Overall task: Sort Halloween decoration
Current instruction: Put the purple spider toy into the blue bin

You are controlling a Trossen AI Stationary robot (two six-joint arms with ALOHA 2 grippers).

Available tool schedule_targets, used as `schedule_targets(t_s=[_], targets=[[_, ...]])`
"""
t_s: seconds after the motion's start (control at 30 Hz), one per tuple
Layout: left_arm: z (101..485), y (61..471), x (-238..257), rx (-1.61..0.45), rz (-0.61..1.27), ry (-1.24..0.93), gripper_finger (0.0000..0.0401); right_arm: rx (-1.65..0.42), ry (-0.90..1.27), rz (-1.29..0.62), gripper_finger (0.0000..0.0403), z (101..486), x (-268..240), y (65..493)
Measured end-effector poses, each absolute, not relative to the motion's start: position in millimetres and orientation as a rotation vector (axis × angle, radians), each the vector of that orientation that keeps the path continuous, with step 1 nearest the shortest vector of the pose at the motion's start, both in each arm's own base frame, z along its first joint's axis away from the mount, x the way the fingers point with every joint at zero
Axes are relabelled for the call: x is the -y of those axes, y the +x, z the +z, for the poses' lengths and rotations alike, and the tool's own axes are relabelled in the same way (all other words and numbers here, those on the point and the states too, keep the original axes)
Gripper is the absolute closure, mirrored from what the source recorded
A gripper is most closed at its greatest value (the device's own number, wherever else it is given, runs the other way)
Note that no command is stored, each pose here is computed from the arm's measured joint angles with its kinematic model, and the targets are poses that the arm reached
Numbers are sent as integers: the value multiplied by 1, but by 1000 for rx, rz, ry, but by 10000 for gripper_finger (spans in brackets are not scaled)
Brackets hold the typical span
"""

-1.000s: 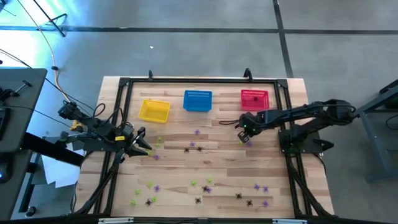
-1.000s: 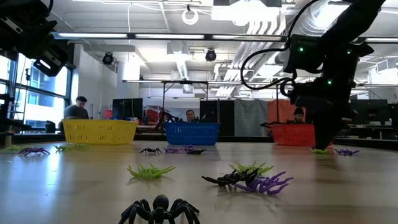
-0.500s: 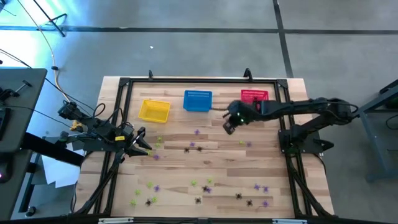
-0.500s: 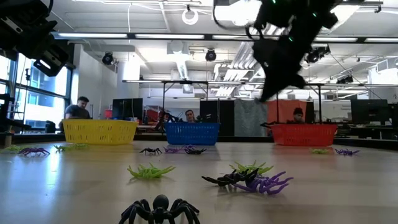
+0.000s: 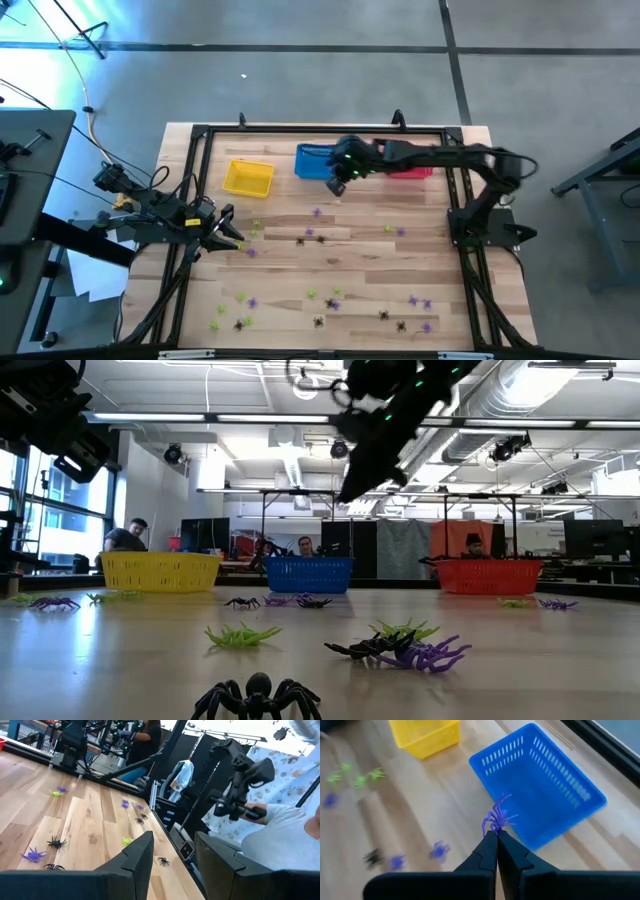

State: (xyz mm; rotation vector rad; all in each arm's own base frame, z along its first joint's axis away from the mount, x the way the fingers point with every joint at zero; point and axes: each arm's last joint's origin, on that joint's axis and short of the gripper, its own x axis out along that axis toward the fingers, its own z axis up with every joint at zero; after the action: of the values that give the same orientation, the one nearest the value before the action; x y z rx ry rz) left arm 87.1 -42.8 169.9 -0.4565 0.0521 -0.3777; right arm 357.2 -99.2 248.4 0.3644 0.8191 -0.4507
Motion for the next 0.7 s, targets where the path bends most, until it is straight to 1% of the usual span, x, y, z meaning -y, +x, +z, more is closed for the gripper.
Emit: schedule_targets(t_s=[0.17,0.3,0.47,0.63,0.7], targets=[[170,87,43,-52,-377,-456,268,-873,321,-459,403,229,127,387],[170,87,43,-52,-377,-456,268,-917,328,-464,403,216,147,401],[170,87,43,-53,-377,-456,268,-970,349,-486,403,203,162,407],[170,87,43,-52,-377,-457,268,-980,330,-477,401,201,165,406],[170,87,43,-53,-378,-456,268,-980,331,-476,394,201,164,406]])
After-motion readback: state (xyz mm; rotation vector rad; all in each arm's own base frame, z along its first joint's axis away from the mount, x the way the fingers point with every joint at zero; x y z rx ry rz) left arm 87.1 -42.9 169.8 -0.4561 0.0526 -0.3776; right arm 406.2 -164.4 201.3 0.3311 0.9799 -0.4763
